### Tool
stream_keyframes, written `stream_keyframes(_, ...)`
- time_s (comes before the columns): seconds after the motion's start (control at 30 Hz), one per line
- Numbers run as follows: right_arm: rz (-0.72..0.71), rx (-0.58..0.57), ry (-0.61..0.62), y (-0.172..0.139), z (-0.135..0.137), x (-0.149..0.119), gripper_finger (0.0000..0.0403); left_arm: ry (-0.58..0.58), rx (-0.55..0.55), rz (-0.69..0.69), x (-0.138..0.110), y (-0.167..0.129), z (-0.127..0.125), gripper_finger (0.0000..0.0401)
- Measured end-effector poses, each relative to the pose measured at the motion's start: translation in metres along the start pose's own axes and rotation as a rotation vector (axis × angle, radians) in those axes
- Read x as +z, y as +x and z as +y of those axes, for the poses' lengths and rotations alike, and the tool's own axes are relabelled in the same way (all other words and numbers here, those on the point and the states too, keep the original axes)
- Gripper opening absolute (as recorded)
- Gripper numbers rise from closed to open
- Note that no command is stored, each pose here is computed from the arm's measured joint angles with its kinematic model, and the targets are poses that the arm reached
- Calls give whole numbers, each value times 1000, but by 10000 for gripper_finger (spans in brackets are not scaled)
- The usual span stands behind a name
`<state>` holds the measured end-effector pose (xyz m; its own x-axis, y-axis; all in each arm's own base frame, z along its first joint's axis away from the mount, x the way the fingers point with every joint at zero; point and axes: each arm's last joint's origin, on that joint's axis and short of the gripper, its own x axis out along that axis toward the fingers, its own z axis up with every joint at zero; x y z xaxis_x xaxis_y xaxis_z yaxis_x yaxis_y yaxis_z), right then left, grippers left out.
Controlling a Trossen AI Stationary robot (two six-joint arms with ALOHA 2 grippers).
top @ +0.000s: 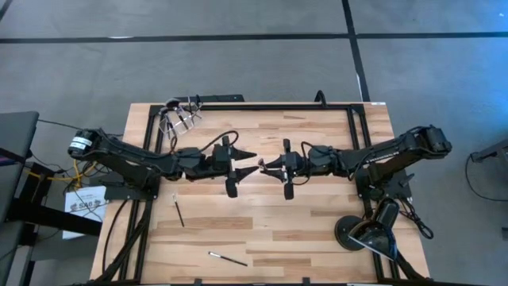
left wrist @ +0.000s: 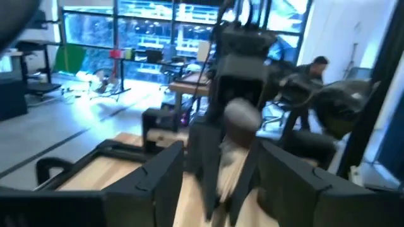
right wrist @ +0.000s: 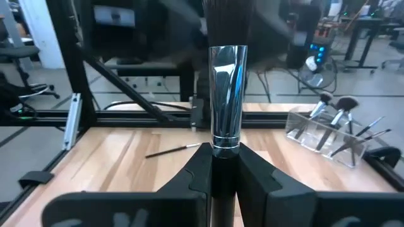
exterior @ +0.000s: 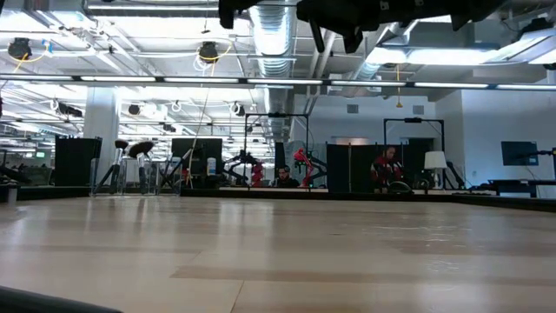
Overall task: Put items in baskets/containers
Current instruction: Put the blush brush into the transparent bin
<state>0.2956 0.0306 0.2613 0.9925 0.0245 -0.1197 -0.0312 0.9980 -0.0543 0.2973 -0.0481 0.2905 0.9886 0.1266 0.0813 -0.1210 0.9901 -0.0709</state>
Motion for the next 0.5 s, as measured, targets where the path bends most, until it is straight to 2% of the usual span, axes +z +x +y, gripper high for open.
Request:
stream_keyframes(0.23,-17,-38,-6,0,-4,2,31,-6,3,34,-24,10,-1,208)
stream_keyframes(0.5,4,-53,-7,0,-2,-1,31,-15,31,-100,-33,22,-3,209)
